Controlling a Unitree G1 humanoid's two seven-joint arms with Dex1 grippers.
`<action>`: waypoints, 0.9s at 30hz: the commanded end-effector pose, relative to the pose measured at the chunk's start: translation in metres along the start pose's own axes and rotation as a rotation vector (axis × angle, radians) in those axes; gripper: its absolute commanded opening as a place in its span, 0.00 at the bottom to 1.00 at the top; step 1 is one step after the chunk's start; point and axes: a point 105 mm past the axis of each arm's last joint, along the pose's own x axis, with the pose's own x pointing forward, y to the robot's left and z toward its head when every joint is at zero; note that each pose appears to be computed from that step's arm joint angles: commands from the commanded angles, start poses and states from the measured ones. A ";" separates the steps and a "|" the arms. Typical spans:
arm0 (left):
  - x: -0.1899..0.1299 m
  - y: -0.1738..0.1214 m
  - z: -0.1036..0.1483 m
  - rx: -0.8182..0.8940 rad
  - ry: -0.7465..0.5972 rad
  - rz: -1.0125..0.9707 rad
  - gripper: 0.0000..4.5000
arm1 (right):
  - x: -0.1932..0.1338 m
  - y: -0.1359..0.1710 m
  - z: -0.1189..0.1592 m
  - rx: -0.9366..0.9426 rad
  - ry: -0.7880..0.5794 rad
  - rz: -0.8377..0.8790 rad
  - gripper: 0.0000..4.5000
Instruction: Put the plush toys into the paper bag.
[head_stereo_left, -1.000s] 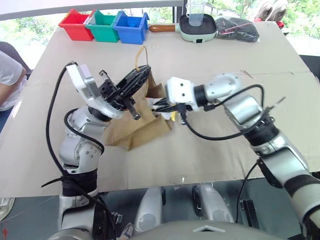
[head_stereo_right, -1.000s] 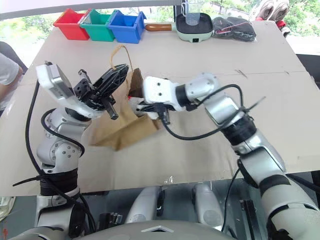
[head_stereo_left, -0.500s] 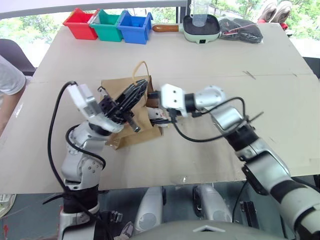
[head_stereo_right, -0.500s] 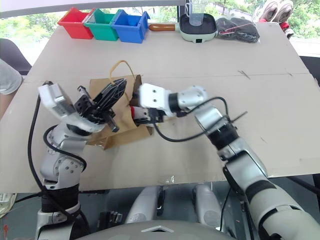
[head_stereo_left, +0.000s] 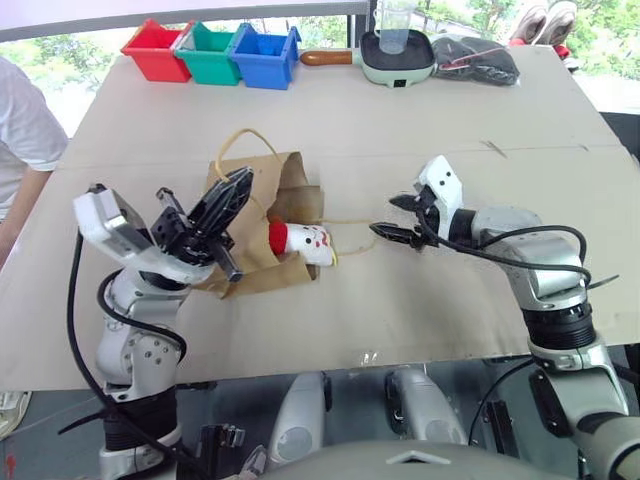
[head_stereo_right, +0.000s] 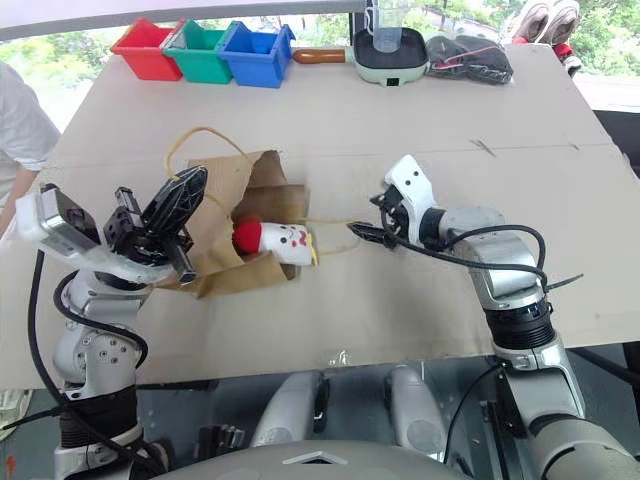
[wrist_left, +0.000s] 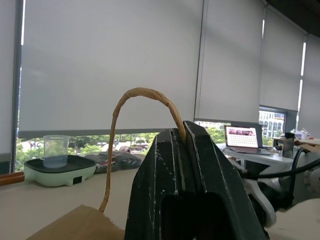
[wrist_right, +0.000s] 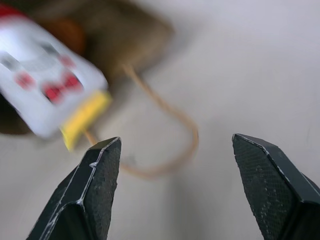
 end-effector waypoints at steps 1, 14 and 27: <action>0.001 -0.003 0.016 0.041 -0.035 -0.017 0.00 | 0.004 0.004 -0.002 0.131 -0.007 0.039 0.75; -0.004 -0.005 0.028 0.072 -0.063 0.058 0.00 | 0.038 0.046 -0.004 0.441 -0.001 0.319 0.75; -0.003 -0.010 0.028 0.076 -0.070 0.087 0.00 | 0.031 0.039 -0.015 0.499 0.013 0.275 0.64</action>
